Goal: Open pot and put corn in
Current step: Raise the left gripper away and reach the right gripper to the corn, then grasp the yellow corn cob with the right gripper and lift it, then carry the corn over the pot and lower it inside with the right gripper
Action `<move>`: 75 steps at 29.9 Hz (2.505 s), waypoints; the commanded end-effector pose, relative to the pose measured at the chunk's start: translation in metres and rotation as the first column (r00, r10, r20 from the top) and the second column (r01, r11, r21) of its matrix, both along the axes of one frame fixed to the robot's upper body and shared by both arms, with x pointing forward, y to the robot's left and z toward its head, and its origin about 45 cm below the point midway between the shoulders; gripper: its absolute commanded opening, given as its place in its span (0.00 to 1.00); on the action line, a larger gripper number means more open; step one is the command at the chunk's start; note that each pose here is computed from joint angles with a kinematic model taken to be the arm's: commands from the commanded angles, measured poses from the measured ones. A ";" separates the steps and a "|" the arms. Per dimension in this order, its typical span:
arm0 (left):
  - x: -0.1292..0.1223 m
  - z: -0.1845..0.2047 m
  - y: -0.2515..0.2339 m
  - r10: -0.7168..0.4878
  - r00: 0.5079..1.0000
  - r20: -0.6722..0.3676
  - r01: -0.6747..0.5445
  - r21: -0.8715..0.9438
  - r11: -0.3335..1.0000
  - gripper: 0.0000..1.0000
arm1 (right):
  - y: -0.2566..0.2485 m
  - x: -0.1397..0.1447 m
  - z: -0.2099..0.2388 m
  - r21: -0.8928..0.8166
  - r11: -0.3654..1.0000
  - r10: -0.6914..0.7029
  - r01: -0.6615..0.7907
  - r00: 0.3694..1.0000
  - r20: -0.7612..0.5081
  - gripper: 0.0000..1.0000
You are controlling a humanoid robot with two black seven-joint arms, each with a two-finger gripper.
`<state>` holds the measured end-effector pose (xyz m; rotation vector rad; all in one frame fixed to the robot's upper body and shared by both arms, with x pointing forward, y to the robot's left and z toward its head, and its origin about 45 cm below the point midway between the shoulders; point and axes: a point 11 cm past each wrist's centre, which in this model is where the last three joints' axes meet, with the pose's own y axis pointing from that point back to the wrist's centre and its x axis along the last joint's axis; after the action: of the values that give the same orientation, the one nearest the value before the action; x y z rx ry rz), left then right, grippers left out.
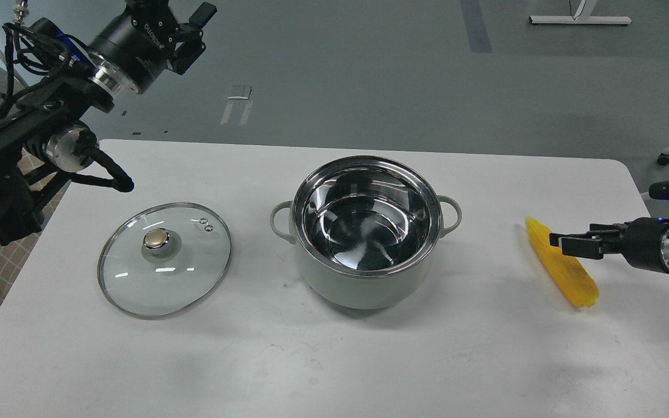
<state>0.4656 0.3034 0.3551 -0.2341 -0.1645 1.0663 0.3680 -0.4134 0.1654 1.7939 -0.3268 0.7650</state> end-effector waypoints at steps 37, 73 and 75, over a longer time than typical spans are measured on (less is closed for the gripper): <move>0.000 -0.001 -0.002 -0.005 1.000 -0.002 0.005 -0.006 1.000 0.93 | 0.011 0.006 -0.001 -0.030 0.998 0.061 -0.059 0.997 0.042 0.04; 0.001 -0.004 -0.019 -0.033 0.999 -0.005 0.033 -0.030 0.999 0.93 | 0.281 0.052 0.107 -0.066 0.764 0.645 -0.642 0.758 0.098 0.07; 0.001 -0.005 -0.019 -0.034 0.999 -0.006 0.034 -0.029 0.999 0.93 | 0.282 0.054 0.105 -0.070 0.767 0.641 -0.637 0.761 0.101 0.07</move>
<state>0.4669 0.2844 0.3508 -0.2601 -0.1396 1.0372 0.4222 -0.1347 0.2777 1.8369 0.2494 1.3598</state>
